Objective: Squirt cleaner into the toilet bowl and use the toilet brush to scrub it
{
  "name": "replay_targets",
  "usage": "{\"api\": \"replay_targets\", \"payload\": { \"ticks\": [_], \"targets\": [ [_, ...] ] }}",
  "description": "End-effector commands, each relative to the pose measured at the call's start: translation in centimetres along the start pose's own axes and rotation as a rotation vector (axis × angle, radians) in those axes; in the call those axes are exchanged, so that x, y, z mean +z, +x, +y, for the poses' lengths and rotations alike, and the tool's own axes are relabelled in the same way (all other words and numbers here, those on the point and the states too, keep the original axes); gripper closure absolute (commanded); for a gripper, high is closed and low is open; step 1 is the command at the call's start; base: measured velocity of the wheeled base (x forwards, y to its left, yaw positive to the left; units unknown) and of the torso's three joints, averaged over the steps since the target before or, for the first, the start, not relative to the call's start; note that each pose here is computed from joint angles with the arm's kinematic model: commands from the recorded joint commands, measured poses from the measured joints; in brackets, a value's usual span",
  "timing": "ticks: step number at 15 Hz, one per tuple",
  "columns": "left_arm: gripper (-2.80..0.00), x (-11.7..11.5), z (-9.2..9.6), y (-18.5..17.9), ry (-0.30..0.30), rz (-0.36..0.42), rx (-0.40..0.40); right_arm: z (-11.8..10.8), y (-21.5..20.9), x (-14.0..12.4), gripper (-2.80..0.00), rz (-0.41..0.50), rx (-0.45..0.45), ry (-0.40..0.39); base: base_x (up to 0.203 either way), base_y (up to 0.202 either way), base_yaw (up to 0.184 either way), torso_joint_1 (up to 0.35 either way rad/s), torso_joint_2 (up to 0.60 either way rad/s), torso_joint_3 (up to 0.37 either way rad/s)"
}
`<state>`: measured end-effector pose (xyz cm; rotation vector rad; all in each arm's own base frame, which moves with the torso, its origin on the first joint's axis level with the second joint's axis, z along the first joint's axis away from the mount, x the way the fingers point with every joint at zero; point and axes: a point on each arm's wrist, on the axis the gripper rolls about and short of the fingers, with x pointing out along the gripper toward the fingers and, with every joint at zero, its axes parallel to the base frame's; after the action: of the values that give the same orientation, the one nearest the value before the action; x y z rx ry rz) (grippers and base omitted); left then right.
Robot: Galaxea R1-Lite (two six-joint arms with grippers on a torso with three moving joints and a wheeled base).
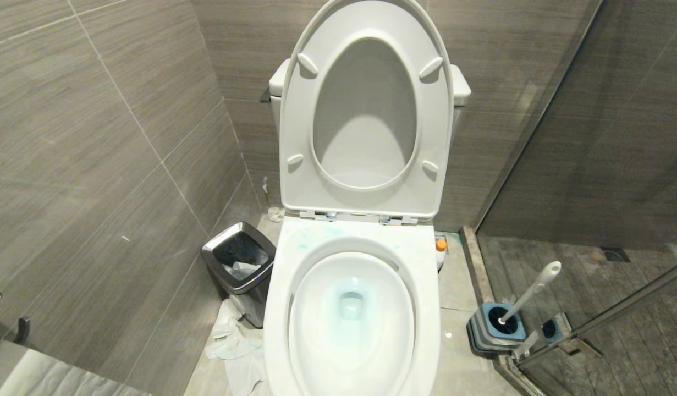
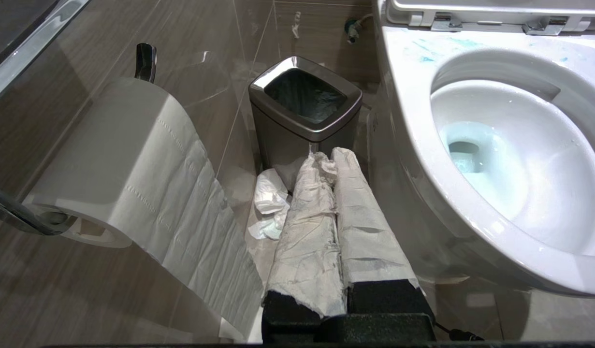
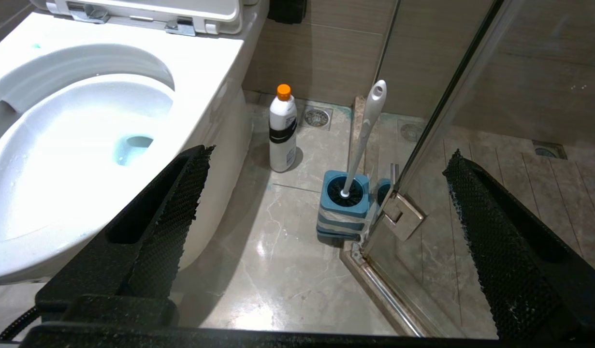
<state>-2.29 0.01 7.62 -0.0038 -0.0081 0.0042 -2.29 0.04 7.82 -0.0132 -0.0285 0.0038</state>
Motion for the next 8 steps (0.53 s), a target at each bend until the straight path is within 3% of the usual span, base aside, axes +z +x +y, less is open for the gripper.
{"api": "replay_targets", "payload": {
  "ticks": [1,8],
  "targets": [
    [0.00,-0.16,0.00,0.05,-0.001,0.007,0.000,0.00,0.07,-0.30,-2.80,0.010,0.001,-0.001,0.000,0.000,0.000,0.000,0.00,0.000],
    [0.00,-0.16,0.00,0.05,-0.001,0.007,0.000,0.00,0.07,-0.30,-2.80,0.010,0.001,-0.001,0.000,0.000,0.000,0.000,0.00,0.000]
  ]
}}
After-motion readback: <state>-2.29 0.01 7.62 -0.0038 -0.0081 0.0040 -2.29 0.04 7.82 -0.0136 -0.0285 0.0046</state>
